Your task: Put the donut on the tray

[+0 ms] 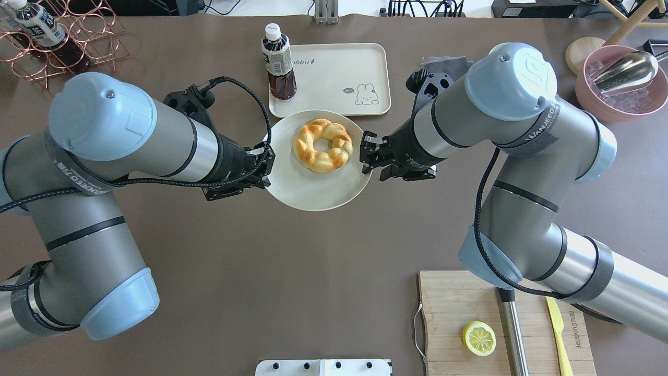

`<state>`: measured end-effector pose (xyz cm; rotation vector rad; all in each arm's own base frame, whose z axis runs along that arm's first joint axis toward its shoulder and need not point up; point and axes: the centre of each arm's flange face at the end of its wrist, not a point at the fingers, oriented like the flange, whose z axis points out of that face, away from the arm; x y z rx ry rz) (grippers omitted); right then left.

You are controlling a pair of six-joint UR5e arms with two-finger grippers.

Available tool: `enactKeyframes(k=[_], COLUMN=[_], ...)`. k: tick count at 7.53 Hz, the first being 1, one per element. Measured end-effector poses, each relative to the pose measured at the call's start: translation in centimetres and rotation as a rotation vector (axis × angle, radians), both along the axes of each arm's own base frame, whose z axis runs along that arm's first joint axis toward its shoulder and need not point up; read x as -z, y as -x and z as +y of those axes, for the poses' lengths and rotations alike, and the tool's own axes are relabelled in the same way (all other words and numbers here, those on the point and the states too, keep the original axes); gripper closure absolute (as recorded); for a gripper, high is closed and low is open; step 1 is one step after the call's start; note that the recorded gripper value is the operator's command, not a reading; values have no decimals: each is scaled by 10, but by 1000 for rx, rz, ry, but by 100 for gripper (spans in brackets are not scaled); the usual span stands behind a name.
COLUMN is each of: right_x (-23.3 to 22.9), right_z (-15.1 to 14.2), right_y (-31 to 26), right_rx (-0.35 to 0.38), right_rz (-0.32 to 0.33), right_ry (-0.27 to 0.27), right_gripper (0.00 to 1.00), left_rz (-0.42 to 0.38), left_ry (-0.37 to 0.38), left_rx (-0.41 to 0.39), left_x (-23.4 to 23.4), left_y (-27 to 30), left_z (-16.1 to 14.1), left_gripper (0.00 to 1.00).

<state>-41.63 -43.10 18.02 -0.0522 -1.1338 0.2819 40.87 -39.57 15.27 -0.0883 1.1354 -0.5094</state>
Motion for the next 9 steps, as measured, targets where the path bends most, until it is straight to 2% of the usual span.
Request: enactKeyframes(k=[1,4,5,6,9], right_x=[1,0,1,4,6], right_z=[2,5,7,9,13], right_y=[0,0,-1,-3,-7], right_rx=[2,7,5,5,8], right_rz=[-2,-4,-8,-16,-24], right_ry=[-1,4,12,14,12], right_gripper=[100,100,100,100,100], left_rz=[1,15,19,21,19], left_ry=[1,11,11,12,14], left_rx=[0,6,6,6,8], left_x=[0,5,6,7,5], left_y=[0,4,5,5,4], left_z=[0,3,4,4,3], left_gripper=[100,100,26,3,3])
